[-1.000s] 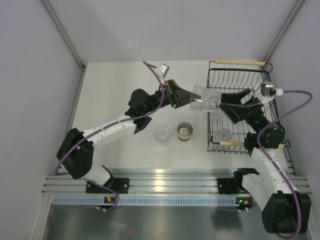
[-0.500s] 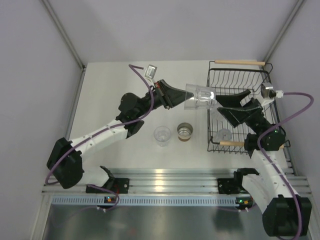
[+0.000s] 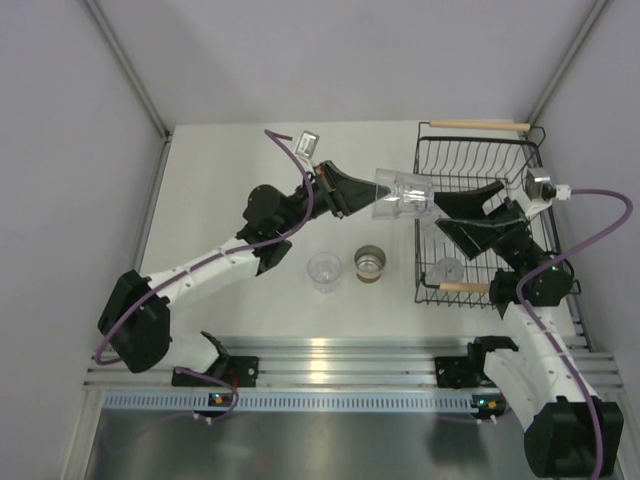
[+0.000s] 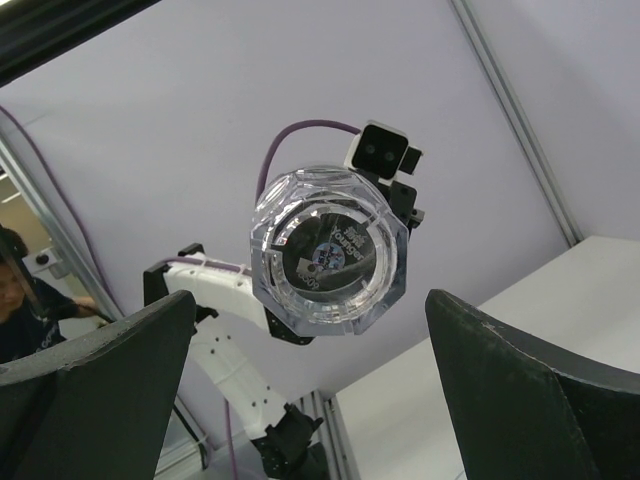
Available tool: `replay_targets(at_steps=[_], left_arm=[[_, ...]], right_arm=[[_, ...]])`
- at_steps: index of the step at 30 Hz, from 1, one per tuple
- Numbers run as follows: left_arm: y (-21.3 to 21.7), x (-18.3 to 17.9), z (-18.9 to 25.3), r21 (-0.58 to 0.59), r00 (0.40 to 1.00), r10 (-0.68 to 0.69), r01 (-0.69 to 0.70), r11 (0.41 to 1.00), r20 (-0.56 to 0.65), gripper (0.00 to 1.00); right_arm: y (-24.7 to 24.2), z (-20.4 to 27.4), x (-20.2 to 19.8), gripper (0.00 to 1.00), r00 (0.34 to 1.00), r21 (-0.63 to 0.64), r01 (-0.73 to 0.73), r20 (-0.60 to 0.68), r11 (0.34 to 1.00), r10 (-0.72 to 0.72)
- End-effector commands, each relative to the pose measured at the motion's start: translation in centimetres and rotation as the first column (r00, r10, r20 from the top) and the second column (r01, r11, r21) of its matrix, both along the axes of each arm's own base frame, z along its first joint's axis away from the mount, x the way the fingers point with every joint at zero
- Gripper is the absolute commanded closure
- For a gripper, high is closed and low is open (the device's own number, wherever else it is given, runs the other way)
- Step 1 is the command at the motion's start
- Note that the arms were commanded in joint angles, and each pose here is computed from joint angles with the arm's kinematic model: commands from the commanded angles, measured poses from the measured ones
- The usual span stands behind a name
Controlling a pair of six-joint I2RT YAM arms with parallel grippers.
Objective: Load the cups into the dish rack
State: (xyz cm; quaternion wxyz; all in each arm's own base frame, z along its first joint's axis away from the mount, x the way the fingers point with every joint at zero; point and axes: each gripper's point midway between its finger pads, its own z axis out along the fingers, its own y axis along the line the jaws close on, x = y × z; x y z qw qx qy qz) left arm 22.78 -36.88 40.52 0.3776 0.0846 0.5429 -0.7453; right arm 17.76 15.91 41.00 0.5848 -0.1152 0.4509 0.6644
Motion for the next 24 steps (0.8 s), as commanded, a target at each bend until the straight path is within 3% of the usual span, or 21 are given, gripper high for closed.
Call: replay_targets(at_steps=[1, 17, 24], left_arm=[[0.0, -0.7, 2.0, -0.058, 0.999, -0.010, 0.013, 0.998, 0.047, 1.00], [-1.8, -3.3, 2.7, -0.062, 0.994, -0.071, 0.076, 0.995, 0.079, 1.00], [-2.7, -2.6, 2.5, -0.057, 0.995, -0.074, 0.078, 0.995, 0.072, 1.00]], right_arm=[[0.2, 1.7, -2.1, 0.01, 0.990, -0.007, -0.006, 0.139, 1.000, 0.007], [0.2, 0.7, -0.9, 0.01, 0.994, -0.021, 0.017, 0.111, 1.000, -0.015], [0.3, 0.2, -0.4, 0.01, 0.996, -0.018, 0.009, 0.094, 1.000, -0.007]])
